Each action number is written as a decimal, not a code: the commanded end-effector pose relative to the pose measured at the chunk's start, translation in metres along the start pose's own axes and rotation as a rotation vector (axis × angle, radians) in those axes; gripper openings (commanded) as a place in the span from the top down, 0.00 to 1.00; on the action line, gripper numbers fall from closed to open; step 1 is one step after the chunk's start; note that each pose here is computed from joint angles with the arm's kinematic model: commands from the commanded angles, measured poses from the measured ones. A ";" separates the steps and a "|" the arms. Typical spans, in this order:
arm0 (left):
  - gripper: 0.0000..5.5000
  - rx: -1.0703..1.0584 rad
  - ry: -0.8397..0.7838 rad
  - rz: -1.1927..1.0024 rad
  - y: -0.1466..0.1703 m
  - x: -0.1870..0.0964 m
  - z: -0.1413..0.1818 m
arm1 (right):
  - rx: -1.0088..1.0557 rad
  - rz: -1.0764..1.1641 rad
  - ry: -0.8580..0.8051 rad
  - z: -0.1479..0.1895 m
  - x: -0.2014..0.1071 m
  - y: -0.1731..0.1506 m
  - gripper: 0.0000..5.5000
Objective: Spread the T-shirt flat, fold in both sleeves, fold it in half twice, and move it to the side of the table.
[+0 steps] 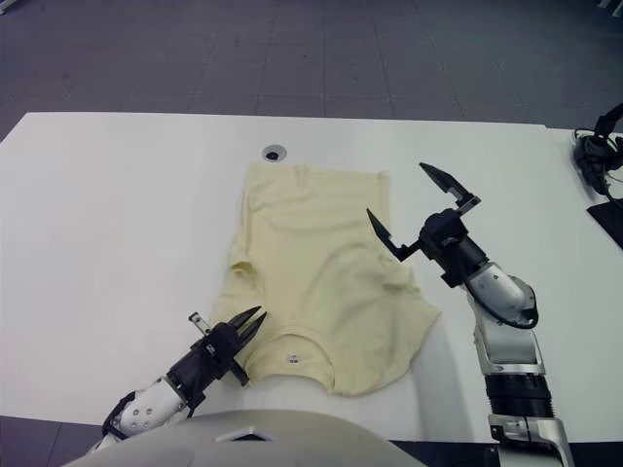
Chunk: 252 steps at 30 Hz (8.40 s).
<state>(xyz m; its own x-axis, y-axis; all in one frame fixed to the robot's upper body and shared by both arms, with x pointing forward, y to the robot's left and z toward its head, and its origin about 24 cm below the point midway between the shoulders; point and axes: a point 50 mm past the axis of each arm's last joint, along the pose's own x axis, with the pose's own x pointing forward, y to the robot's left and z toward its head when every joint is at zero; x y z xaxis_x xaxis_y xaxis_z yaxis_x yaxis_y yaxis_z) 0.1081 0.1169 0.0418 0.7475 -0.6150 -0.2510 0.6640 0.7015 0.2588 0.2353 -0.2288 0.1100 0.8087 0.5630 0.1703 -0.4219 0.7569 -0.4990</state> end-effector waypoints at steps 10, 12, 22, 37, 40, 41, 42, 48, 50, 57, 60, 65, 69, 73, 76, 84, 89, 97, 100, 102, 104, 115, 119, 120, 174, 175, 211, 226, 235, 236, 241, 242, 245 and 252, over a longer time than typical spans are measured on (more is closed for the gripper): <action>0.50 -0.158 -0.102 0.108 0.029 -0.006 0.018 | 0.632 0.135 0.175 -0.014 -0.078 -0.019 0.02; 0.43 -0.260 -0.208 0.232 0.053 -0.010 0.032 | 0.722 0.175 0.203 -0.016 -0.095 -0.021 0.02; 0.13 -0.412 -0.386 0.507 0.116 -0.039 0.051 | 0.695 0.330 0.514 -0.045 -0.132 -0.007 0.10; 0.02 -0.433 -0.391 0.499 0.109 -0.038 0.047 | 0.645 0.362 0.592 -0.056 -0.138 -0.002 0.55; 0.02 -0.427 -0.383 0.499 0.109 -0.038 0.046 | 0.653 0.385 0.599 -0.055 -0.139 -0.001 0.63; 0.02 -0.416 -0.375 0.500 0.110 -0.038 0.046 | 0.656 0.392 0.601 -0.055 -0.139 0.000 0.65; 0.02 -0.402 -0.367 0.501 0.110 -0.037 0.045 | 0.657 0.398 0.602 -0.055 -0.139 0.000 0.68; 0.02 -0.396 -0.358 0.492 0.109 -0.035 0.044 | 0.660 0.395 0.601 -0.055 -0.140 -0.001 0.85; 0.02 -0.397 -0.358 0.491 0.109 -0.034 0.044 | 0.660 0.386 0.597 -0.055 -0.139 -0.003 0.91; 0.02 -0.386 -0.339 0.475 0.107 -0.032 0.041 | 0.639 0.387 0.497 -0.044 -0.125 -0.008 1.00; 0.02 -0.369 -0.328 0.471 0.106 -0.031 0.040 | 0.621 0.438 0.420 -0.033 -0.111 -0.002 1.00; 0.02 -0.351 -0.321 0.455 0.103 -0.030 0.039 | 0.570 0.551 0.323 -0.017 -0.085 0.018 1.00; 0.02 -0.327 -0.326 0.448 0.102 -0.028 0.040 | 0.530 0.647 0.283 -0.009 -0.068 0.037 1.00; 0.02 -0.320 -0.324 0.439 0.100 -0.027 0.040 | 0.505 0.717 0.248 -0.009 -0.054 0.058 1.00; 0.02 -0.310 -0.316 0.429 0.099 -0.026 0.038 | 0.487 0.715 0.253 -0.013 -0.048 0.068 1.00; 0.02 -0.285 -0.301 0.418 0.097 -0.029 0.037 | 0.616 0.699 0.180 0.001 -0.052 0.061 0.76; 0.02 -0.162 -0.264 0.400 0.102 -0.032 0.038 | 0.665 0.656 0.090 0.017 -0.055 0.047 0.61; 0.02 1.068 0.245 -0.017 0.130 -0.069 -0.011 | -0.085 0.544 0.204 -0.004 -0.088 0.010 0.39; 0.02 1.181 0.249 -0.248 0.116 -0.079 -0.022 | -0.326 0.668 0.164 -0.004 -0.099 0.014 0.30; 0.02 1.224 0.234 -0.383 0.106 -0.081 -0.028 | -0.445 0.764 0.138 -0.004 -0.107 0.018 0.25; 0.02 1.235 0.206 -0.471 0.096 -0.083 -0.030 | -0.610 0.891 0.087 -0.006 -0.114 0.020 0.18; 0.17 1.213 0.013 -0.631 0.062 -0.063 -0.026 | -0.677 1.110 -0.035 -0.014 -0.142 0.040 0.02; 0.34 1.217 -0.002 -0.635 0.059 -0.056 -0.027 | -0.669 1.080 -0.067 -0.015 -0.136 0.041 0.02; 0.37 1.218 -0.002 -0.611 0.063 -0.053 -0.026 | -0.674 1.083 -0.084 -0.016 -0.133 0.043 0.02; 1.00 0.187 0.167 -0.840 0.082 -0.117 0.057 | 0.705 1.015 0.210 0.067 -0.096 0.019 0.99; 1.00 0.208 0.172 -0.826 0.089 -0.111 0.057 | 0.669 0.999 0.216 0.065 -0.092 0.016 0.99; 0.81 0.148 0.176 0.043 0.211 0.059 0.003 | 0.062 0.109 0.353 -0.056 0.048 -0.060 0.70; 0.34 -0.097 0.077 0.342 0.236 0.051 0.016 | -0.354 0.652 0.192 -0.033 0.093 0.020 0.25; 0.03 -0.036 -0.115 0.535 0.238 0.017 0.059 | -0.740 0.975 0.644 -0.079 0.058 -0.013 0.02; 0.02 -0.021 -0.117 0.530 0.234 0.015 0.061 | -0.754 1.005 0.691 -0.079 0.046 -0.023 0.02; 0.02 0.004 -0.128 0.502 0.217 0.011 0.067 | -0.583 1.185 0.673 -0.049 -0.006 -0.020 0.02; 0.02 0.012 -0.130 0.495 0.215 0.012 0.068 | -0.540 1.225 0.637 -0.040 -0.010 -0.011 0.02; 0.02 0.024 -0.144 0.469 0.208 0.016 0.072 | -0.394 1.349 0.511 -0.015 -0.019 0.023 0.02; 0.02 0.035 -0.171 0.407 0.198 0.024 0.078 | -0.302 1.259 0.250 -0.010 0.001 0.088 0.02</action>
<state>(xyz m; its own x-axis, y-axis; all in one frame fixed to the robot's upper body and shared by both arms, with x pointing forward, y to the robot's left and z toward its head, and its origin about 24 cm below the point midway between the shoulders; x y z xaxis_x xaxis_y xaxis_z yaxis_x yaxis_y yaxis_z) 0.2604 0.2191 0.1617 0.9468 -0.3190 0.0431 0.2851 0.8933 0.3475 0.2047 -0.1796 0.0832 -0.0341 0.6991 -0.7142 -0.8449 -0.4019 -0.3531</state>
